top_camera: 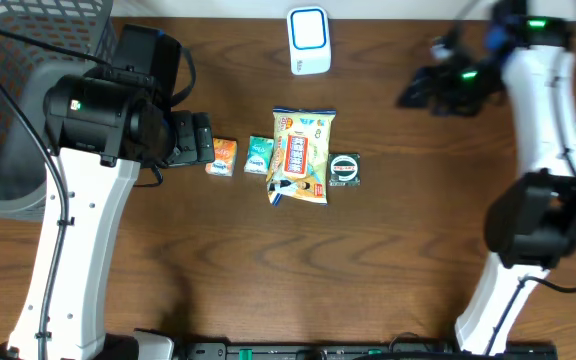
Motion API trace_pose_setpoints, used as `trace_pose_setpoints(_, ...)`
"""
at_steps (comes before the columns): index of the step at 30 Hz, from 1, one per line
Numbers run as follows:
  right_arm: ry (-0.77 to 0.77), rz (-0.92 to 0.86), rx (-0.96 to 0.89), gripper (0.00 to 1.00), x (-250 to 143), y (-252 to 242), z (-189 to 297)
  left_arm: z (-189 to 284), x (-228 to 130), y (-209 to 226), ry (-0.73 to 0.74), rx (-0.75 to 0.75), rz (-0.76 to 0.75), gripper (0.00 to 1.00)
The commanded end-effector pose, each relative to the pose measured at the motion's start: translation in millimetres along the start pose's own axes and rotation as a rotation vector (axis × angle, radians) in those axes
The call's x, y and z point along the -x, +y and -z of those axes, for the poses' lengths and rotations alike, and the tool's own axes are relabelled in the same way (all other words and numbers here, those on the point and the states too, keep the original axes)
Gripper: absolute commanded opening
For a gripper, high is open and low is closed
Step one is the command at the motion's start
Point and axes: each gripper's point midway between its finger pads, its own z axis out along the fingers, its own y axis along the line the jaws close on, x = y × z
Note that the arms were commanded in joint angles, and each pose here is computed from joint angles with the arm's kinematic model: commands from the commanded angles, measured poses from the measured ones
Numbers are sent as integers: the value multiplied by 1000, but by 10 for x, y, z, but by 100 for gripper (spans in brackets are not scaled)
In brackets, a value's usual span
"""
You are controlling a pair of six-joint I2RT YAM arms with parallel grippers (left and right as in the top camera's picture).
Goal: Scan the item barcode
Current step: 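Drop the light-green pack at the far right of the table, then move the right gripper to the dark green box and grasp it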
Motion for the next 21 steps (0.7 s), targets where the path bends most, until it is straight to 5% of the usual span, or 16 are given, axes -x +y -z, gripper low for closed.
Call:
trace_pose_setpoints(1, 125, 51, -147, 94, -233, 78, -311, -8, -13, 11, 6, 7, 4, 98)
trace_pose_setpoints(6, 216, 13, -316, 98, -499, 123, -680, -8, -13, 11, 6, 7, 4, 98)
trace_pose_setpoints(21, 189, -6, -284, 99, -658, 386, -1427, -8, -14, 12, 6, 7, 4, 98)
